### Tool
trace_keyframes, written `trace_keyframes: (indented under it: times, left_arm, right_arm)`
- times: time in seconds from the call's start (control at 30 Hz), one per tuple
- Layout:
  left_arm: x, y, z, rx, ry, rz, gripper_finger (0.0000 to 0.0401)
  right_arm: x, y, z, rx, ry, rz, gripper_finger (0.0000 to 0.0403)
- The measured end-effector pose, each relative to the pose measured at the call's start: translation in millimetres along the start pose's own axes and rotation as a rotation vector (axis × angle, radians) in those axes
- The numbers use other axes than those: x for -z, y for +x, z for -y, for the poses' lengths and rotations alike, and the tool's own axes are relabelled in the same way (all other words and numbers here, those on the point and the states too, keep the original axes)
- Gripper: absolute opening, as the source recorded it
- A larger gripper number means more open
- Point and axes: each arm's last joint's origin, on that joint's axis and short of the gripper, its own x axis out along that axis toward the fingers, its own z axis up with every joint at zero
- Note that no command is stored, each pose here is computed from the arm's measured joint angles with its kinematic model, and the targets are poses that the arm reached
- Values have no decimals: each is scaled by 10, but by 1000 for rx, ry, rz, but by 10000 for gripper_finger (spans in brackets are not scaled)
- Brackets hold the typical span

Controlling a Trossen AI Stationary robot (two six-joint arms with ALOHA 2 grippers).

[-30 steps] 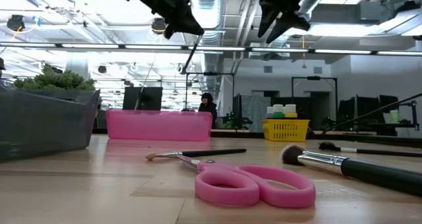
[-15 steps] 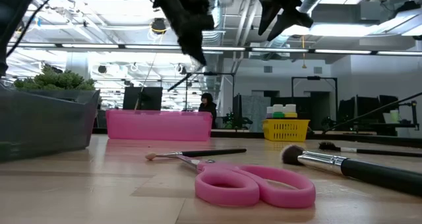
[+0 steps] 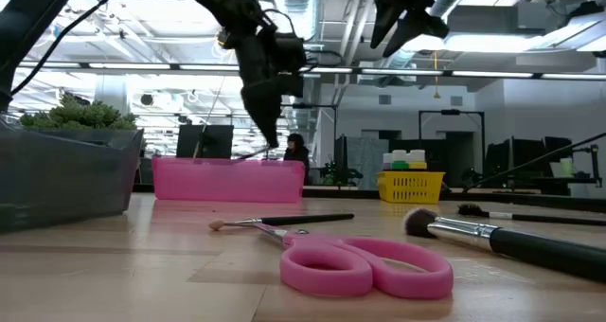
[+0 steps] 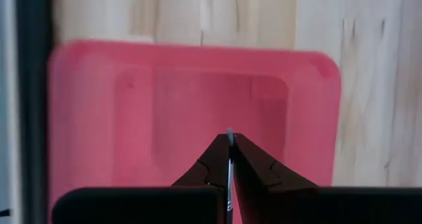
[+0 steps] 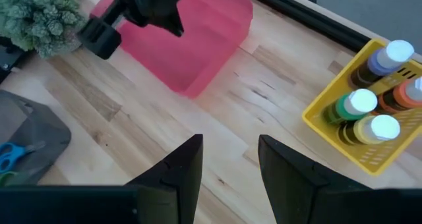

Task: Pick & Place Paint Supplies
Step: Put the left foundation brush into the red bin

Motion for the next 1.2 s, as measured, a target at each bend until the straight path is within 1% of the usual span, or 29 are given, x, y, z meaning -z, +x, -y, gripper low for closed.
trace_keyframes:
  times: [0.1,0.33,0.77,0.9,1.2]
  left_arm:
    - [89,113,27,-1,-4,-47,2]
    - [167,195,51,11,-3,-78,2]
    - [305,243,-53,31,-43,-99,3]
    - [316,240,-76,49,-52,-84,3]
    - [312,238,-101,39,-73,-69,5]
  right_arm:
    - [0,0,0,0,-7,0,143]
    - [-16,5,16,2,-1,4,143]
    - [-26,5,20,18,10,23,143]
    - [-34,5,19,25,13,38,143]
    - [-80,10,26,16,29,71,143]
